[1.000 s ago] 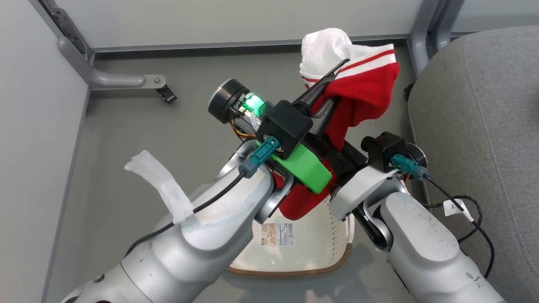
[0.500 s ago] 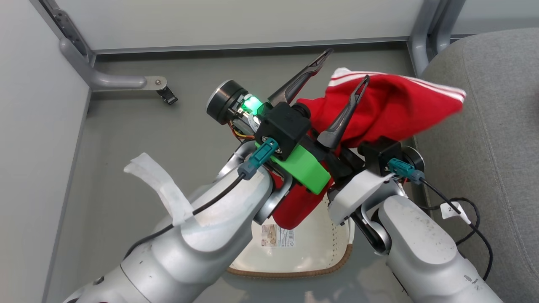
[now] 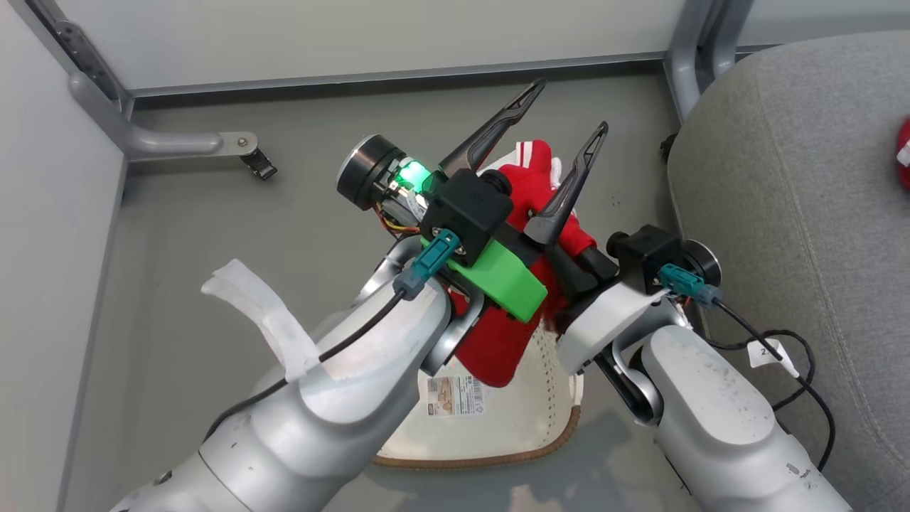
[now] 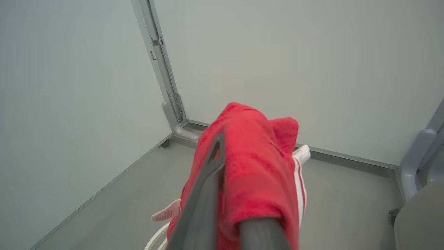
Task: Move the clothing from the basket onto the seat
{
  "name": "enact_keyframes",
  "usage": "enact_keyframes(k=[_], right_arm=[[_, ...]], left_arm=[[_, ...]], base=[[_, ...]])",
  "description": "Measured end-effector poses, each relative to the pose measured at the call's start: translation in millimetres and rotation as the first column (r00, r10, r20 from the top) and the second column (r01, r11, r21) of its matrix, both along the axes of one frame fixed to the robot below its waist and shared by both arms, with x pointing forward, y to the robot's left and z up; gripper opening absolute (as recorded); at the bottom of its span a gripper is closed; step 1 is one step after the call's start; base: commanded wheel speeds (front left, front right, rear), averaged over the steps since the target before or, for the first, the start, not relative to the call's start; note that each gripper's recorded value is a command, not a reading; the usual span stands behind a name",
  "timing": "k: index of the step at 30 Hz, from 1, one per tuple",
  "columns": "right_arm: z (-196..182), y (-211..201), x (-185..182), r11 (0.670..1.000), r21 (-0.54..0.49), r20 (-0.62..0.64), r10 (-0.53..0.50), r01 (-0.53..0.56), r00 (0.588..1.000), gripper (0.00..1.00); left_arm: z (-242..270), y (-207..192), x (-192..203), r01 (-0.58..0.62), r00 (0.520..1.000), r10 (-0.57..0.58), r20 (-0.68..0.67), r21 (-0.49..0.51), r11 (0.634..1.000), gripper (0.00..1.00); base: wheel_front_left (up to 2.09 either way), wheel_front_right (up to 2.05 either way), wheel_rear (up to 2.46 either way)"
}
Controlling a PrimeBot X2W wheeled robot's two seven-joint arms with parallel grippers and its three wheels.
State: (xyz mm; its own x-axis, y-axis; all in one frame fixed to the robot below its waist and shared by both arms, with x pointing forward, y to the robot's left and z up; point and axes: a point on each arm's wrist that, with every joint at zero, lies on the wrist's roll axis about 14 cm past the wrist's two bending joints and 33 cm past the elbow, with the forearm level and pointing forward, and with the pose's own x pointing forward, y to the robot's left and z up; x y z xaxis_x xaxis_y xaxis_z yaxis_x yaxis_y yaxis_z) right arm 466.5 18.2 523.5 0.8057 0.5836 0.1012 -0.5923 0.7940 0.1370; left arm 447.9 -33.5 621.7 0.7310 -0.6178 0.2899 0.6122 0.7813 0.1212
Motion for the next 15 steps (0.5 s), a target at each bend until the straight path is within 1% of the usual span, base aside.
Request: enact_keyframes(k=[4, 9, 15], right_arm=[[4, -15, 5, 0.999, -0.015, 0.027, -0.041, 0.042, 0.999, 0.0], [2, -42, 8, 0.993, -0.023, 0.038, -0.119, 0.12, 0.992, 0.0], [2, -82, 8, 0.972, -0.056, 0.068, -0.226, 0.229, 0.972, 0.0]], left_arm=[[-8, -5, 2, 0.015, 1.0, -0.015, -0.015, 0.006, 1.0, 1.0], [-20, -14, 2, 0.042, 0.998, -0.042, -0.038, 0.013, 0.999, 1.0], [-34, -24, 3, 0.073, 0.995, -0.072, -0.067, 0.015, 0.997, 1.0]], base=[[0.0, 0.0, 0.0], [0.0, 0.0, 0.0], [0.0, 0.0, 0.0]])
